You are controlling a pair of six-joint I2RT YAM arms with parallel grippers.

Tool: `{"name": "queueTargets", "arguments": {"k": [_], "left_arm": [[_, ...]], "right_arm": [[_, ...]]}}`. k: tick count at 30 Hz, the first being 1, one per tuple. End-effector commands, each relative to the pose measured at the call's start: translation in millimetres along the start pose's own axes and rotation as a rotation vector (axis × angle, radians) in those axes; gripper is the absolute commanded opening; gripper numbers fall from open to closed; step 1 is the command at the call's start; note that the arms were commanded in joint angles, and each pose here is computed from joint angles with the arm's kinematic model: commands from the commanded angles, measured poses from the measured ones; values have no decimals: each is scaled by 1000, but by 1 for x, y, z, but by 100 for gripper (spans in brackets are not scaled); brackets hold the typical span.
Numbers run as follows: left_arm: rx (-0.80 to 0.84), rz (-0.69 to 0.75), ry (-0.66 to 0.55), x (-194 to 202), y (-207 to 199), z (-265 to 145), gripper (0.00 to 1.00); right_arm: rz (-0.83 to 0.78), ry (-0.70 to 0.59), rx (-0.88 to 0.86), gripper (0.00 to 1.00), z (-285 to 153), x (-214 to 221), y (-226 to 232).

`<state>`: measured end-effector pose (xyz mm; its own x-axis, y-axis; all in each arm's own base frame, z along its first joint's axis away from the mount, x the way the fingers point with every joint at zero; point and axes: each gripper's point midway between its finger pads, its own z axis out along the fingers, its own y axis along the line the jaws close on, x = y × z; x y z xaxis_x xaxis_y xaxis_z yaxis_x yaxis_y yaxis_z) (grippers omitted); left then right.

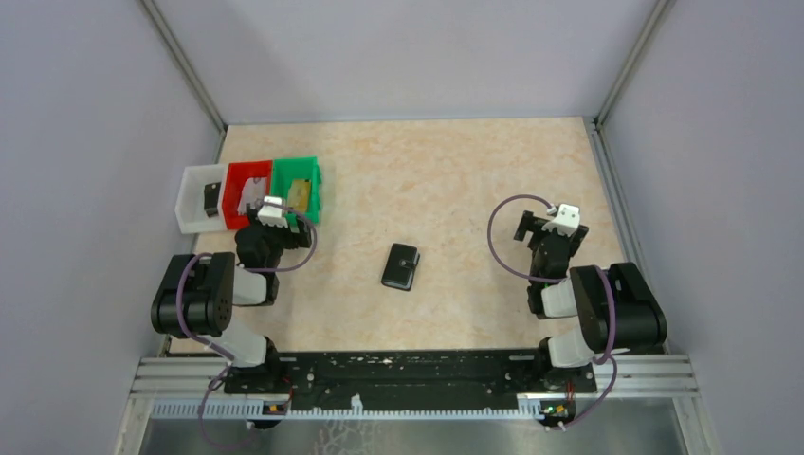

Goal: Take the credit cards out of the card holder
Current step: Move the storage box to the center of the board.

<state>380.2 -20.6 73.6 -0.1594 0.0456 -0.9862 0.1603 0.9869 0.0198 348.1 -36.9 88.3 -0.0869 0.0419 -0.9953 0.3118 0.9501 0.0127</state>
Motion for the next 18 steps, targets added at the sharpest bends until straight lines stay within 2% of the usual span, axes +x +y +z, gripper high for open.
{"name": "queueTargets", "arguments": {"k": [1, 9, 13, 14, 16, 18], "left_arm": [[17, 3, -41, -13, -3, 4, 99], [18, 2, -46, -14, -3, 3, 99], [-41, -28, -96, -29, 6, -1, 99], [-50, -36, -86, -35, 10, 3, 99], [-49, -43, 40, -30, 15, 11, 99], [-44, -19, 112, -35, 20, 16, 99]], "right_arm": [[32, -63, 0, 99, 5, -19, 1], [35, -60, -3, 99, 6, -19, 2], [15, -53, 4, 99, 8, -33, 5], [13, -44, 11, 99, 9, -39, 6], [17, 53, 30, 99, 9, -36, 7], [54, 89, 52, 99, 12, -47, 8]]}}
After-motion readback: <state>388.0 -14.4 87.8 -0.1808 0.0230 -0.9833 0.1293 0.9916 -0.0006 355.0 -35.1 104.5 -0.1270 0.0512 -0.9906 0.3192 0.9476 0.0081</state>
